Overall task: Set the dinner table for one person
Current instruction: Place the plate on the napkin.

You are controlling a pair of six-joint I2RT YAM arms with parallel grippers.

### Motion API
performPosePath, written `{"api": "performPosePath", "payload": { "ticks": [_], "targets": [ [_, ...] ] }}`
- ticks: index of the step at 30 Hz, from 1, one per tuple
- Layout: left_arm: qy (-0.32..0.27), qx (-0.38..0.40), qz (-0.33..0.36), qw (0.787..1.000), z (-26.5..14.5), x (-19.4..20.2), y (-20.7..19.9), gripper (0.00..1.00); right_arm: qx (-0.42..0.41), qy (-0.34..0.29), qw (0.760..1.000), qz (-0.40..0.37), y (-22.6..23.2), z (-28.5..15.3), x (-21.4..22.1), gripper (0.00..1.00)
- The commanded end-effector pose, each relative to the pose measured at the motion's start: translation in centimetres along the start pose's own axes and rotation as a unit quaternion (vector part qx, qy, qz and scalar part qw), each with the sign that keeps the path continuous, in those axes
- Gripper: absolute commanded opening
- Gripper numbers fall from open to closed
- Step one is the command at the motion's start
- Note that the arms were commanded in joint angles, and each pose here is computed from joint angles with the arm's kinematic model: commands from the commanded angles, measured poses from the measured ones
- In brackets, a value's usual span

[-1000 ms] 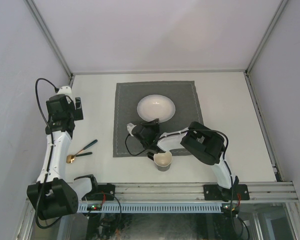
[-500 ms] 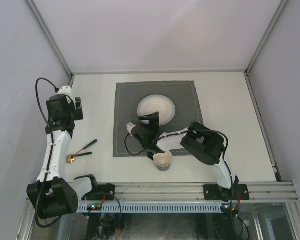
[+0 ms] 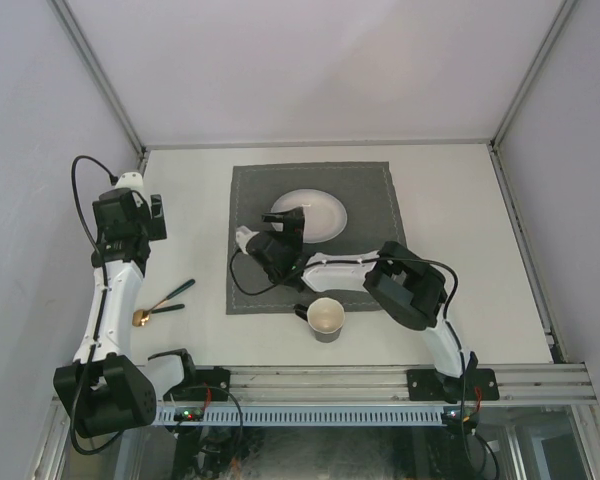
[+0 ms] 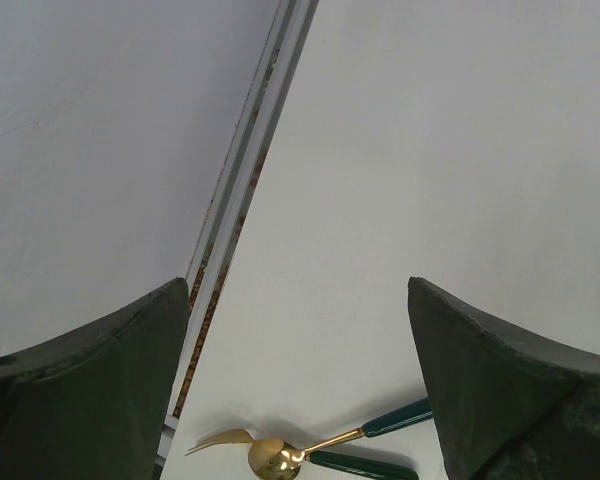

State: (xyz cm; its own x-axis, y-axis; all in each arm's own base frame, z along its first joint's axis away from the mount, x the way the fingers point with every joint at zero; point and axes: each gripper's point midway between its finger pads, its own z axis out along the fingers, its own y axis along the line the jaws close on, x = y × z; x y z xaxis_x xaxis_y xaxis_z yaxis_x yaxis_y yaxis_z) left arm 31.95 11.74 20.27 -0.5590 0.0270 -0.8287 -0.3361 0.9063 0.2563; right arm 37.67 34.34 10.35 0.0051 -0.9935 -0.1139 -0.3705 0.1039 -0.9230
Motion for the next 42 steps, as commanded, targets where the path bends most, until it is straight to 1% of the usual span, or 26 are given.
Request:
{"api": "performPosePath", "payload": {
  "ticks": [1, 5, 8, 21, 28, 33, 35, 38, 42],
  "targets": [
    [-0.02, -0.011, -0.004, 1.0, 0.0, -1.0, 0.5, 0.93, 0.009, -0.026, 0.996, 0.08, -3.5, -0.1, -3.2, 0.99],
    [-0.021, -0.014, -0.005, 1.0, -0.1, -1.1, 0.7, 0.93, -0.01, -0.021, 0.993, 0.116, -5.4, 0.5, -3.7, 0.99],
    [-0.02, -0.016, -0.004, 1.0, -0.2, -1.0, 0.7, 0.93, -0.007, -0.02, 0.993, 0.115, -5.5, 0.6, -3.5, 0.99],
    [-0.02, -0.014, -0.003, 1.0, -0.1, -1.1, 0.7, 0.93, -0.06, 0.001, 0.995, 0.082, 0.9, -0.2, -0.7, 0.97],
    [-0.02, -0.015, -0.003, 1.0, -0.1, -1.0, 0.7, 0.93, -0.066, 0.02, 0.995, 0.07, 2.0, 0.0, 1.4, 0.97],
    [-0.019, -0.013, -0.003, 1.0, 0.0, -1.0, 0.6, 0.93, -0.055, 0.036, 0.994, 0.083, 0.6, 0.8, 3.1, 0.96],
    [-0.018, -0.011, -0.003, 1.0, 0.0, -1.0, 0.5, 0.93, -0.049, 0.032, 0.994, 0.089, -0.1, 0.8, 2.9, 0.96],
    [-0.017, -0.011, -0.004, 1.0, 0.1, -1.0, 0.5, 0.93, -0.042, 0.009, 0.993, 0.11, -2.4, 0.3, 1.4, 0.97],
    [-0.015, -0.01, -0.002, 1.0, 0.2, -0.9, 0.5, 0.93, -0.051, -0.051, 0.982, 0.172, -8.1, -1.7, -2.4, 0.97]
  ]
}}
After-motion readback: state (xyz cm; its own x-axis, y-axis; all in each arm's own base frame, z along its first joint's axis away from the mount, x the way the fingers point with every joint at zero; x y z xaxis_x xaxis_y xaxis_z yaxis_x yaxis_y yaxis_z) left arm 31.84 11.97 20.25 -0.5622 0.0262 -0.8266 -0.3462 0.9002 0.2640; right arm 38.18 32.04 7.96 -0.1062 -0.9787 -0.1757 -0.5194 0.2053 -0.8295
